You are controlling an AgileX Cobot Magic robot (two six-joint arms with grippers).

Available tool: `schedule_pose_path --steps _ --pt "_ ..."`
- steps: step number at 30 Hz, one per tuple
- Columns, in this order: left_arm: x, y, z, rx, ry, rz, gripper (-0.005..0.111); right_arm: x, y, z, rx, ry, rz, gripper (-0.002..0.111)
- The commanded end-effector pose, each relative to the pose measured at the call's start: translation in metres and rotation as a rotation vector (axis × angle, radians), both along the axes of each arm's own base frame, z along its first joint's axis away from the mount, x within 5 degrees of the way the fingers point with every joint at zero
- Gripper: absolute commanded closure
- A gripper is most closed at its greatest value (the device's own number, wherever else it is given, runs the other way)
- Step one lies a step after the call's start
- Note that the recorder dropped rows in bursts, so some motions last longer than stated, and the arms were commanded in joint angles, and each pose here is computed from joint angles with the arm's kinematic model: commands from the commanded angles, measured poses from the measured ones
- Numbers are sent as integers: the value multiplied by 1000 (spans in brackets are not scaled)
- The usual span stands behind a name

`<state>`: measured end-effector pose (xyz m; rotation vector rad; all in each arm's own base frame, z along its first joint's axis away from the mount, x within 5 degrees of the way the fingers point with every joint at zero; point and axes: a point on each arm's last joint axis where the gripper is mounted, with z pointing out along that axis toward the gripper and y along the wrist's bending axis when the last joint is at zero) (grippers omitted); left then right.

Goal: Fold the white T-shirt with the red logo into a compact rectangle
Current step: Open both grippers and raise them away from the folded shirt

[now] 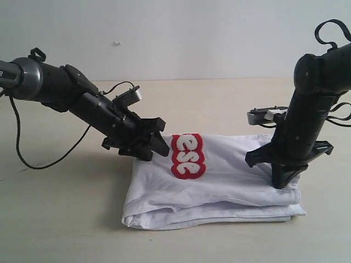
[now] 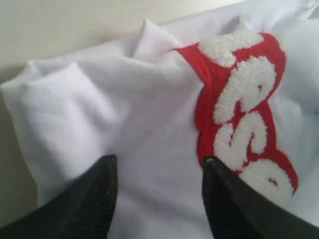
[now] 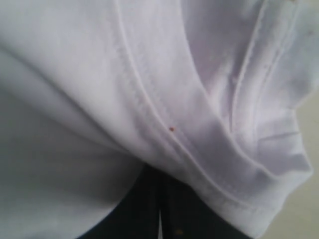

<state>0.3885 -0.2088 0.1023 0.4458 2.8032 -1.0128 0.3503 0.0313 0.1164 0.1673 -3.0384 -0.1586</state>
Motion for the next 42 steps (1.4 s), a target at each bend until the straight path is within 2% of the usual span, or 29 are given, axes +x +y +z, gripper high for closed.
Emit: schedule_pose_path --steps 1,12,17,20,23,27,30,34,36,39,42 --pt "8 26 -4 72 -4 15 54 4 17 -7 17 -43 21 108" --pt "21 82 -7 116 48 68 54 5 27 -6 88 -51 -9 108" --pt "19 94 -1 111 77 42 57 5 27 3 94 -81 45 108" --pt "19 94 16 103 25 29 76 8 27 27 95 -186 44 108" --pt "20 95 45 94 -54 42 106 7 27 53 100 -280 43 108" --pt "17 97 70 83 -100 32 107 4 26 68 105 -307 49 108" --pt "9 99 82 97 -93 -19 107 0 26 75 108 -307 59 108" --pt "-10 104 74 135 -32 -44 107 -5 26 80 112 -281 74 108" --pt "-23 107 68 153 -20 -15 107 -9 26 84 116 -261 88 108" --pt "-42 114 66 184 -67 56 107 -14 25 91 108 -287 96 108" --pt "-60 123 72 211 -175 177 107 -24 22 104 97 -354 97 108"
